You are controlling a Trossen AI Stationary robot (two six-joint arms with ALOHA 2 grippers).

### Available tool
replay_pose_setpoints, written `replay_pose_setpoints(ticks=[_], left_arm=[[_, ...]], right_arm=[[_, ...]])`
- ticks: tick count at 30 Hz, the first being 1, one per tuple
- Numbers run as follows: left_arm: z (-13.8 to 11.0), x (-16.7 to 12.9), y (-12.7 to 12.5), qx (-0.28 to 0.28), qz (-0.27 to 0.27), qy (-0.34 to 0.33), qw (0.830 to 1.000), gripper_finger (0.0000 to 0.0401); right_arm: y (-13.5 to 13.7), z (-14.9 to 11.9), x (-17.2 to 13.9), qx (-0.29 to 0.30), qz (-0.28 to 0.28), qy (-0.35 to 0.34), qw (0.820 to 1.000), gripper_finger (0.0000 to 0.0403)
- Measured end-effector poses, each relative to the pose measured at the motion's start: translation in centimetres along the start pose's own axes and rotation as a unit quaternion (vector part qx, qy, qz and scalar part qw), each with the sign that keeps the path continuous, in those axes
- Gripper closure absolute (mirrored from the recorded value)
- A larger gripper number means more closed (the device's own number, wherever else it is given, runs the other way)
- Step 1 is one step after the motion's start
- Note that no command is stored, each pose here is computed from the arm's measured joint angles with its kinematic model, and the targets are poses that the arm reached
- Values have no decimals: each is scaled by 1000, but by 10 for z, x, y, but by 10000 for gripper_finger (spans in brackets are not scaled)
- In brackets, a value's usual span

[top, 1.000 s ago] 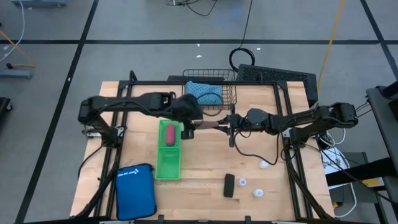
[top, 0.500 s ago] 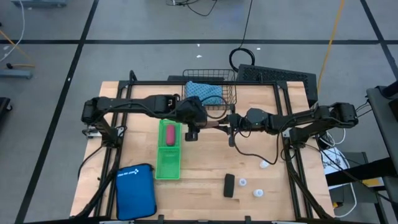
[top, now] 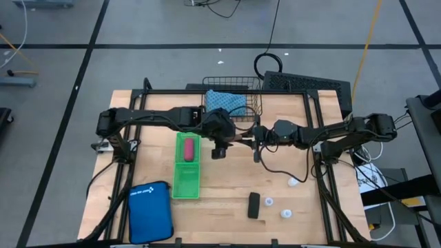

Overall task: Pick & Place Medicine items
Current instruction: Put the brown bandage into the top green bin

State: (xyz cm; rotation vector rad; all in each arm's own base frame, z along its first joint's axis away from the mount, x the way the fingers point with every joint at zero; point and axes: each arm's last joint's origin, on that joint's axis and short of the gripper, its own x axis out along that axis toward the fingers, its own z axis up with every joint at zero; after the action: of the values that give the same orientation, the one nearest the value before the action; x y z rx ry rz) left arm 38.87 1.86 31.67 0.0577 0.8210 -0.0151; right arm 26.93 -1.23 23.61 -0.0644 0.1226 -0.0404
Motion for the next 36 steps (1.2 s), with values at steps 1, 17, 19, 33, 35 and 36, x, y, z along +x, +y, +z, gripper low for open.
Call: replay_pose_setpoints(ticks=[1,17,19,33,35,36], left_arm=[[-1,1,1,-1,1,3,1000,174],[-3,3,8,-16,-28,5,999,344],[-3,-2,10,-31,-26,3,999,344],[-96,-62,-15,-268,92,-156,946,344],[-112,-61,-23,-327,101,-183,922,344],[-118,-60,-27,-357,102,-194,908,344]], right_arm=[[0,0,0,0,0,0,1000,366],[1,-1,0,0,1,4,1000,331],[0,2,-3,0,-1,-1,1000,321],[-3,32,-56,-17,-15,8,1000,297],[-3,34,-59,-18,-15,4,1000,301],[-3,34,-60,-18,-15,2,1000,302]])
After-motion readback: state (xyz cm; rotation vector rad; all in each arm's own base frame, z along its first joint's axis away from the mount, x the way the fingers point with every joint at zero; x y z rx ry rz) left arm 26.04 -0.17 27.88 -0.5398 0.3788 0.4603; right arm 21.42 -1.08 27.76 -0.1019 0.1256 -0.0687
